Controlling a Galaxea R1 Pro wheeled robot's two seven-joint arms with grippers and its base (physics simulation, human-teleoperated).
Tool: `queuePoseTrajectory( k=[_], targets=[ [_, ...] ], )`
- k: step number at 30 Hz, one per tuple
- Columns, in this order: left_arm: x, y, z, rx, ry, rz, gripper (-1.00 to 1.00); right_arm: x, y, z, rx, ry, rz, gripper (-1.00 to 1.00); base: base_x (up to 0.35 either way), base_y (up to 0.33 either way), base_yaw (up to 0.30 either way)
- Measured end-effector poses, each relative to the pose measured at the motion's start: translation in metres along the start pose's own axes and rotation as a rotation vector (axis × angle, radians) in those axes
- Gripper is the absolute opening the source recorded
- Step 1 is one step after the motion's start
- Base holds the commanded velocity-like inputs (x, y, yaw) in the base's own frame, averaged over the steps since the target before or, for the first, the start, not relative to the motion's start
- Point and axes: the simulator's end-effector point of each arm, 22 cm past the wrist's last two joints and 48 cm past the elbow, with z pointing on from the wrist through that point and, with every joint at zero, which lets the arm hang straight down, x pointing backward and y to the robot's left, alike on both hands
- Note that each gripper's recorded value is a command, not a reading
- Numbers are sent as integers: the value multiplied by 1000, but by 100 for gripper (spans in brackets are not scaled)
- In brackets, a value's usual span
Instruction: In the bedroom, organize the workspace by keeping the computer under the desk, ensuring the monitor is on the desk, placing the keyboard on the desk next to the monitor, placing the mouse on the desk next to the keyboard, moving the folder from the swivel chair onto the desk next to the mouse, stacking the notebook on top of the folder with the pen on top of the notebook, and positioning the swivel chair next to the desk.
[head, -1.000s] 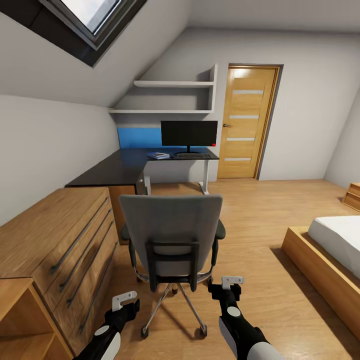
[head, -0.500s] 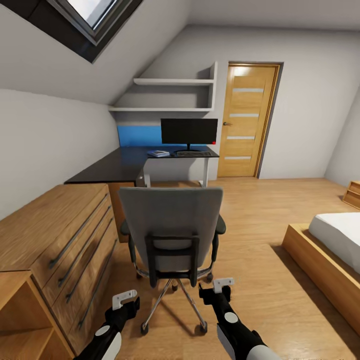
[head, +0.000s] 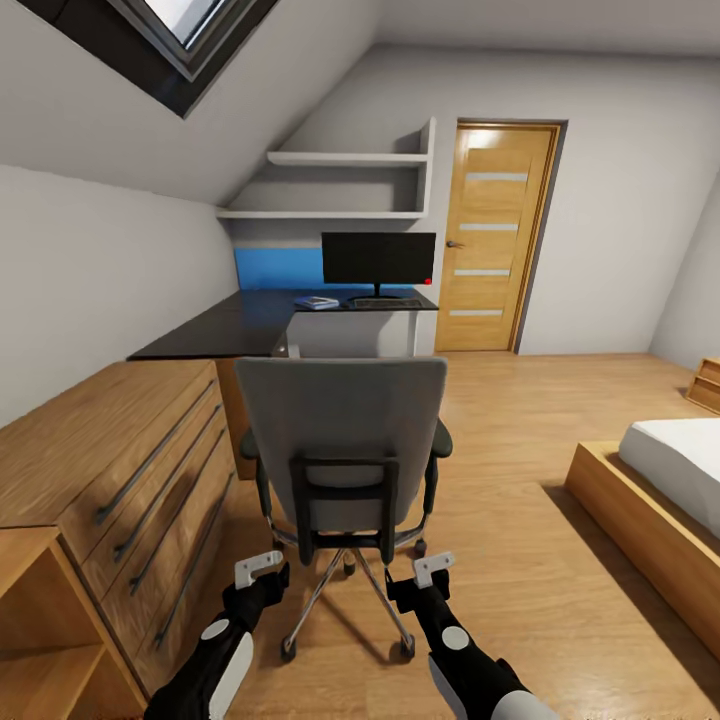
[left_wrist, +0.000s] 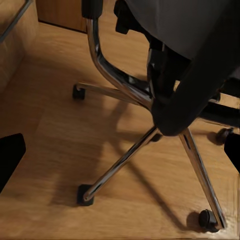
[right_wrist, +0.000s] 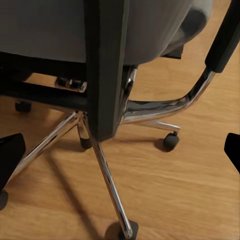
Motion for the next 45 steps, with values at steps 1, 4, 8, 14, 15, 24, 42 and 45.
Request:
queuePoseTrajectory(
  k=[1, 4, 8, 14, 15, 24, 42, 45],
  targets=[
    [1, -3, 0, 3, 4, 2, 100, 2, 0, 1, 0, -1, 0, 100, 0, 0, 0],
    [2, -9, 2, -4, 8, 30, 100, 2, -1, 3, 5, -13, 1, 100, 0, 0, 0],
    [-5, -7, 3, -44, -18, 80, 100, -2, -3, 7, 15, -38, 3, 100, 0, 0, 0],
    [2, -8, 6, -50, -30, 96, 100, 1, -11, 10, 51, -59, 7, 100, 0, 0, 0],
    [4, -8, 6, -49, -29, 98, 100, 3, -12, 11, 58, -61, 8, 100, 0, 0, 0],
    [29, -13, 12, -26, -26, 130, 100, 21, -17, 14, 88, -66, 30, 100, 0, 0, 0],
    [68, -5, 25, -19, -26, 142, 100, 58, -15, 21, 96, -87, 45, 100, 0, 0, 0],
    [74, -3, 27, -19, -26, 142, 100, 64, -14, 22, 96, -88, 45, 100, 0, 0, 0]
  ],
)
